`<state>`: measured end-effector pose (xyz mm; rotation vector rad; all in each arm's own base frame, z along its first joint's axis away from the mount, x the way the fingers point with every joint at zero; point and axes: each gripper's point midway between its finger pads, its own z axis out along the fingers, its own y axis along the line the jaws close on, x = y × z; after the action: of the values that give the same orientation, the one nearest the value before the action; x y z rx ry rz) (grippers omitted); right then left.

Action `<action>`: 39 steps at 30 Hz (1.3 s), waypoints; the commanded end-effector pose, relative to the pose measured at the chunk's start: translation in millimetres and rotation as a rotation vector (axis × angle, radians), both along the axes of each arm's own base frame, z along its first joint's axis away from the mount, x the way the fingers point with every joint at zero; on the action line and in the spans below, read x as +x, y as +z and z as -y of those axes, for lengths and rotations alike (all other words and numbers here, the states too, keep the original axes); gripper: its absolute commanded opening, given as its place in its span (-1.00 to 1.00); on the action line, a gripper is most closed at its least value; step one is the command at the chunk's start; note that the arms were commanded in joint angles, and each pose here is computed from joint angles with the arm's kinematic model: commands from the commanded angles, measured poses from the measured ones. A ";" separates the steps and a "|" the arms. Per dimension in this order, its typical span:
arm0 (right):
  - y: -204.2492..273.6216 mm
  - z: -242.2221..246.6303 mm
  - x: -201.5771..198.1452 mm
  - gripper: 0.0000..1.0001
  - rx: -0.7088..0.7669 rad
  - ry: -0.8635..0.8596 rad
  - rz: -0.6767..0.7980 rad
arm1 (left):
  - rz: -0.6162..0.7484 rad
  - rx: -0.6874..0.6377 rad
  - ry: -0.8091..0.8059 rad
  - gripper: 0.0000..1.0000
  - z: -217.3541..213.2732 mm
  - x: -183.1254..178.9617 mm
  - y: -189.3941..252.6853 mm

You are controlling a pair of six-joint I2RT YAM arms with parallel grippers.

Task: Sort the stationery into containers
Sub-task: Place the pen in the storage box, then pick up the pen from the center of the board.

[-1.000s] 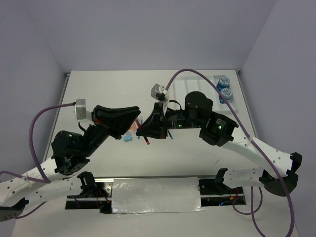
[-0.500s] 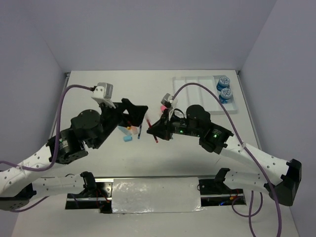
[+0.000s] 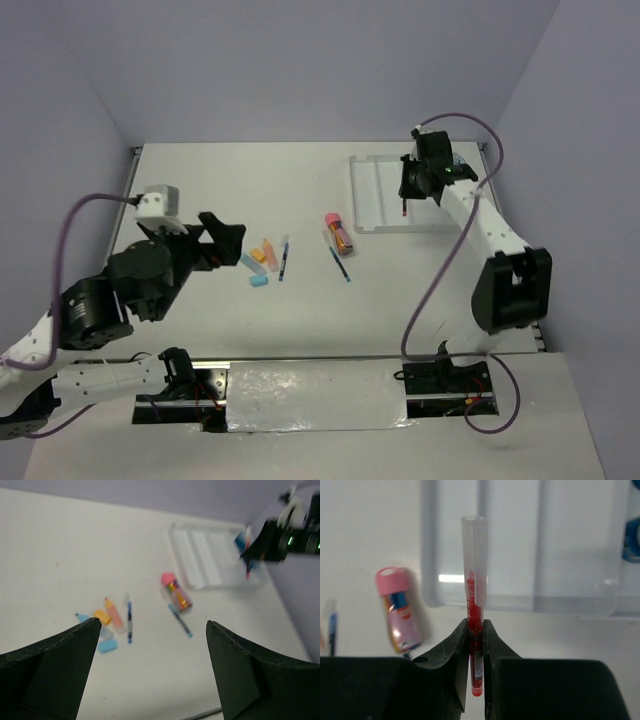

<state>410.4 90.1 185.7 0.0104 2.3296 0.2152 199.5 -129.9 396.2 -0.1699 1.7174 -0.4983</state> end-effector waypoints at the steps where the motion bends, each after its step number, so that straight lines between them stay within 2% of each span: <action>1: -9.4 49.4 21.3 -1.00 -0.188 -0.132 -0.088 | -0.077 0.130 -0.120 0.99 11.1 -12.1 -48.1; 2: -29.5 58.7 32.2 -1.00 -0.204 -0.153 -0.137 | -0.087 0.155 -0.138 0.99 10.4 -14.7 -55.3; 4: -25.7 70.6 55.6 -1.00 -0.202 -0.196 -0.121 | -0.106 0.188 -0.157 0.99 8.1 -18.7 -69.7; 5: -49.1 78.5 61.4 -0.99 -0.200 -0.213 -0.178 | -0.114 0.209 -0.159 0.99 4.8 -20.3 -75.5; 6: -50.5 81.3 70.1 -0.98 -0.192 -0.223 -0.175 | -0.122 0.233 -0.156 0.99 2.8 -20.4 -83.7; 11: -74.3 100.7 87.3 -0.89 -0.244 -0.267 -0.190 | -0.107 0.262 -0.086 0.99 -22.2 -21.1 -105.0; 13: -77.6 102.6 91.7 -0.65 -0.234 -0.267 -0.181 | -0.089 0.226 -0.068 0.99 -28.6 -22.3 -105.2; 18: -94.5 100.3 103.8 -0.32 -0.221 -0.248 -0.194 | -0.105 0.193 -0.080 0.99 -34.9 -29.9 -114.2; 19: -97.0 100.9 106.1 -0.12 -0.222 -0.253 -0.192 | -0.104 0.191 -0.083 0.99 -35.0 -30.4 -113.9; 21: -94.6 102.6 108.4 0.05 -0.227 -0.267 -0.193 | -0.095 0.187 -0.093 0.99 -34.3 -31.0 -112.8; 22: -96.1 103.4 105.8 0.20 -0.231 -0.270 -0.210 | -0.096 0.190 -0.093 0.99 -34.0 -30.8 -113.6; 25: -72.8 103.0 104.1 0.21 -0.218 -0.282 -0.174 | -0.106 0.198 -0.095 0.99 -32.3 -30.5 -115.4; 26: -69.6 97.3 99.2 0.21 -0.188 -0.275 -0.173 | -0.109 0.205 -0.095 0.99 -31.5 -30.1 -116.3; 28: -23.9 73.5 92.0 0.21 -0.121 -0.240 -0.067 | -0.116 0.207 -0.080 0.99 -33.8 -29.4 -117.4; 29: -28.1 57.0 76.8 0.21 -0.095 -0.203 -0.078 | -0.120 0.211 -0.068 0.99 -35.7 -28.9 -118.4; 30: 8.6 35.7 68.4 0.21 -0.038 -0.150 0.014 | -0.124 0.199 -0.033 0.99 -40.2 -27.3 -118.3; 31: 16.4 -4.6 53.6 0.21 -0.018 -0.055 0.035 | -0.135 0.211 -0.008 0.99 -46.3 -27.6 -120.6; 32: 2.9 -26.3 32.6 0.21 -0.025 0.013 0.008 | -0.148 0.191 0.020 0.99 -49.2 -27.2 -121.2; 33: 17.5 -43.0 18.3 0.21 -0.033 0.042 0.050 | -0.144 0.193 0.063 0.99 -56.7 -25.3 -119.5; 34: 0.4 -83.4 -10.5 0.21 -0.044 0.133 0.015 | -0.156 0.204 0.083 0.99 -62.1 -26.4 -123.2; 39: -33.5 -153.0 -74.1 0.13 -0.040 0.242 -0.026 | -0.157 0.188 0.116 0.99 -66.2 -25.3 -123.3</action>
<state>358.4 234.8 191.8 -0.3237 2.2723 0.3172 171.4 -72.4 260.8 -0.0910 1.9229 -0.2455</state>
